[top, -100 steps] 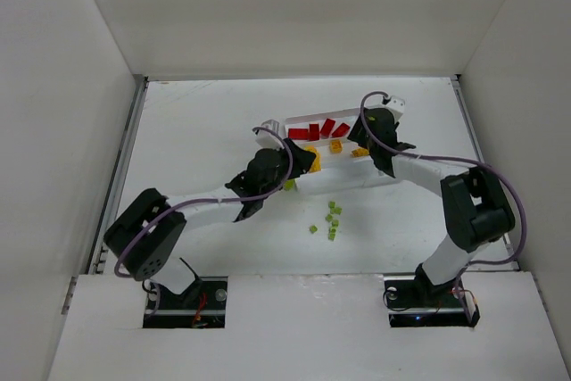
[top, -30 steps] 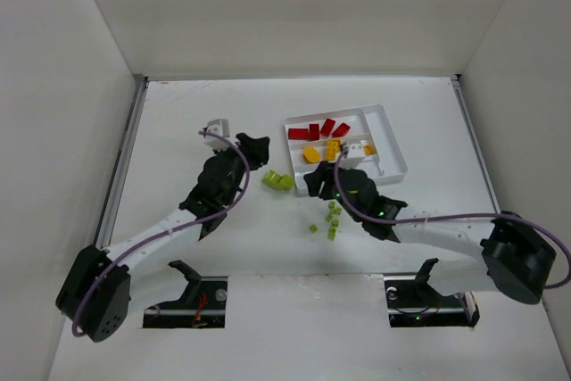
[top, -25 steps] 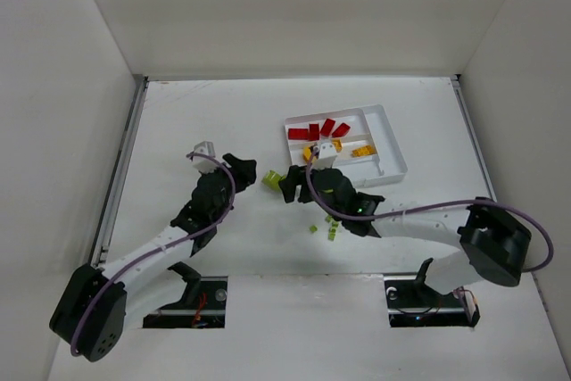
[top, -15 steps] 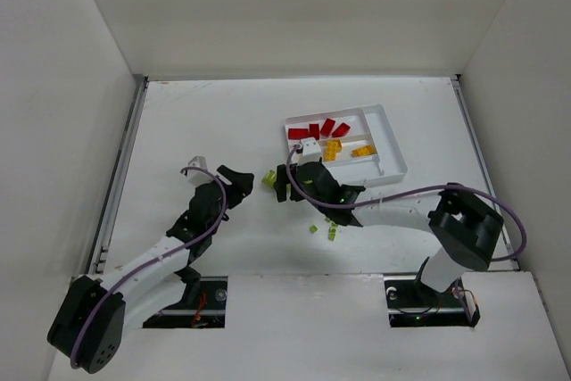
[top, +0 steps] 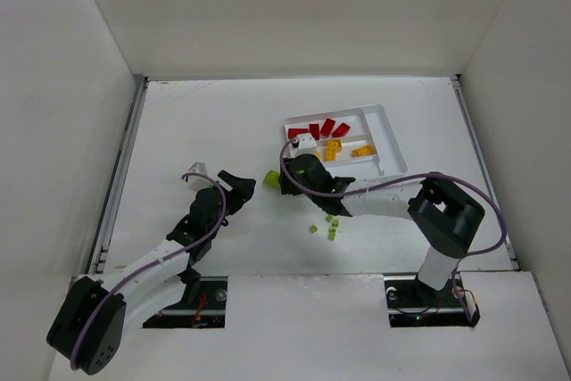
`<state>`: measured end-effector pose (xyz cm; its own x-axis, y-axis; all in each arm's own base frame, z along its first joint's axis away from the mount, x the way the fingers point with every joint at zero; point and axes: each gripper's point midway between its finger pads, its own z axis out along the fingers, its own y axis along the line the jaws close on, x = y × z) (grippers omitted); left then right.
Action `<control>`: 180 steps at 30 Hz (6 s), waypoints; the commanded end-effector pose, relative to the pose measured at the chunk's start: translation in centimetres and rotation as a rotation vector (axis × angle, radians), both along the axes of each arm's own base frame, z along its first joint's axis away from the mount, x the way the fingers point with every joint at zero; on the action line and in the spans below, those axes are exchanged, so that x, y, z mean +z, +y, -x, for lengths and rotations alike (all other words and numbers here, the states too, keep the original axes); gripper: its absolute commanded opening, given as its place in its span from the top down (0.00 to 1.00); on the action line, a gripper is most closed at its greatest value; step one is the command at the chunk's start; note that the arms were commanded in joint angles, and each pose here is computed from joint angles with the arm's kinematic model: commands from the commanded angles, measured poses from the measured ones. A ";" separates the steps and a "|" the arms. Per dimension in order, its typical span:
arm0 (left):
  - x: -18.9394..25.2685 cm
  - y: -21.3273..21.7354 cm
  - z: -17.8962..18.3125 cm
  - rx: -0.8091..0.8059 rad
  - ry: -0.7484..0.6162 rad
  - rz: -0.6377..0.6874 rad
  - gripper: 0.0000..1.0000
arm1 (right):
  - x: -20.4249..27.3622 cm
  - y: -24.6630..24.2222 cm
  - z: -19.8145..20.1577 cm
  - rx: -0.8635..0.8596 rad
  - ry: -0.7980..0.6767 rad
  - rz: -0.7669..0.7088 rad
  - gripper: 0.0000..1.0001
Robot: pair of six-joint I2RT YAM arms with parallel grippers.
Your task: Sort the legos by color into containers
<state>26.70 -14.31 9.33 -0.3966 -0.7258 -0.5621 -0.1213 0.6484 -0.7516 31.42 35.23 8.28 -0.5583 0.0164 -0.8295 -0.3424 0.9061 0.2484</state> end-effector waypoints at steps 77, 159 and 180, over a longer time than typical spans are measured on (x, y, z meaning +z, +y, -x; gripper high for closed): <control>3.3 -5.3 -0.5 -0.070 0.479 0.761 0.22 | 10.8 3.3 5.1 0.096 -0.681 0.155 0.64; 10.2 -6.0 1.8 -0.327 -0.271 0.480 0.89 | 13.2 1.5 6.1 0.234 0.130 -0.856 0.08; 10.0 -6.2 2.6 -0.337 -0.271 0.495 0.90 | 12.8 0.9 5.1 0.211 0.128 -0.912 0.55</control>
<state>24.32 -20.66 16.76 -0.5677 -0.7694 -0.2929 0.1749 0.2349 -0.9561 25.68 36.39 18.72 -0.7510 0.4713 -0.4626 -0.3497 0.3104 0.8840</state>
